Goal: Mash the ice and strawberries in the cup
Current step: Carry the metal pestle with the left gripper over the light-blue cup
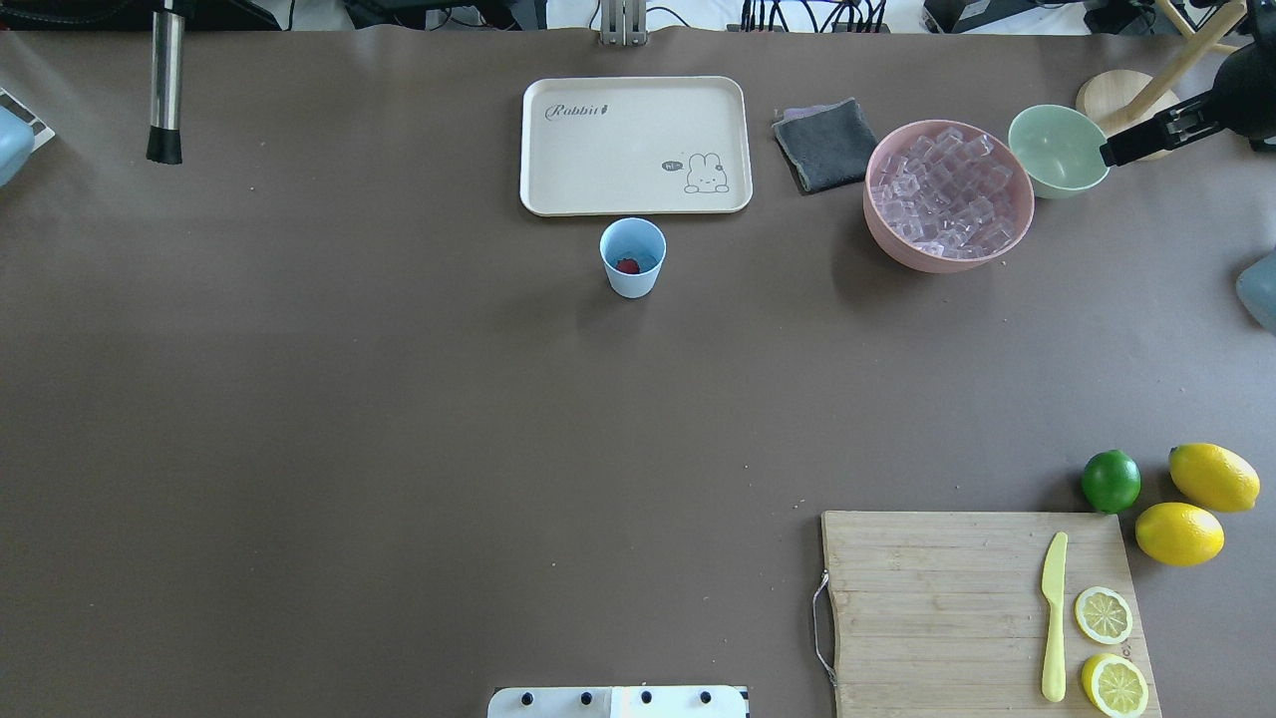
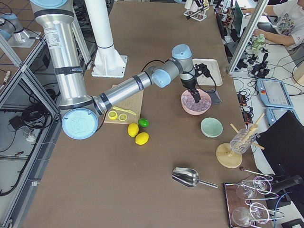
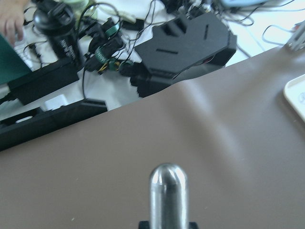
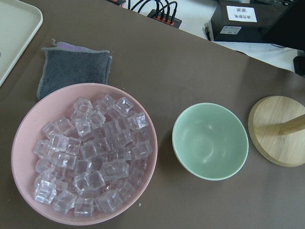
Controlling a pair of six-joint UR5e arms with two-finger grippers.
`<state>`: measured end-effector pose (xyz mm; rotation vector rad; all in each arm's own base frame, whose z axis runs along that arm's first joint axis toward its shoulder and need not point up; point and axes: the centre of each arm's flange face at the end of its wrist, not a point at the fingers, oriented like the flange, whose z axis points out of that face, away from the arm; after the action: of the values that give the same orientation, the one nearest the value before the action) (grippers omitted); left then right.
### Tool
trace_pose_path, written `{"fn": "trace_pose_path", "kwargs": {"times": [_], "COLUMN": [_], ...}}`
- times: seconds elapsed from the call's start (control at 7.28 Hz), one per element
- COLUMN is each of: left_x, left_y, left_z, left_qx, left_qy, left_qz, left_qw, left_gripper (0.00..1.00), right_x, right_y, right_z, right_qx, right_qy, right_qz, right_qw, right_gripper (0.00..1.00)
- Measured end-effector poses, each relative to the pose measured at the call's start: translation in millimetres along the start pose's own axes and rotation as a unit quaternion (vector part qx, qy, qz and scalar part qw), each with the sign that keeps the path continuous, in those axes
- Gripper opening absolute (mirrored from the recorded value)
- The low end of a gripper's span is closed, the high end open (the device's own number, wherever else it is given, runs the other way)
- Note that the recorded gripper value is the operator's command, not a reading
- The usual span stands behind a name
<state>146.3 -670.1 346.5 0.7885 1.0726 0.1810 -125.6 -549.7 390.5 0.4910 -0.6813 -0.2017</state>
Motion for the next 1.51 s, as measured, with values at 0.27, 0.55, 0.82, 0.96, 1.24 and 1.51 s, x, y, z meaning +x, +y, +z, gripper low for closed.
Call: {"fn": "trace_pose_path", "kwargs": {"times": [0.27,0.55,0.82,0.96,1.24,1.51], "left_x": [48,119,187,219,277,323], "left_y": [-2,21,36,35,26,18], "left_z": [25,76,110,123,141,152], "left_qx": [0.052,0.121,0.179,0.206,0.241,0.246], "left_qy": [0.028,0.047,0.075,0.093,0.127,0.155], "left_qz": [0.017,0.021,0.022,0.019,0.013,0.013], "left_qw": [0.9981,0.9912,0.9807,0.9739,0.9621,0.9567], "left_gripper": [0.00,0.00,0.00,0.00,0.00,0.00], "right_x": [2,3,4,5,6,11], "right_y": [0,2,3,3,6,14], "right_z": [0,2,3,4,5,8], "right_qx": [0.000,-0.001,-0.001,-0.002,-0.004,-0.010], "right_qy": [0.002,0.003,0.004,0.004,0.005,0.007], "right_qz": [0.001,0.002,0.002,0.002,0.005,0.010], "right_qw": [1.0000,1.0000,1.0000,1.0000,1.0000,0.9999], "right_gripper": [1.00,1.00,1.00,1.00,1.00,1.00]}}
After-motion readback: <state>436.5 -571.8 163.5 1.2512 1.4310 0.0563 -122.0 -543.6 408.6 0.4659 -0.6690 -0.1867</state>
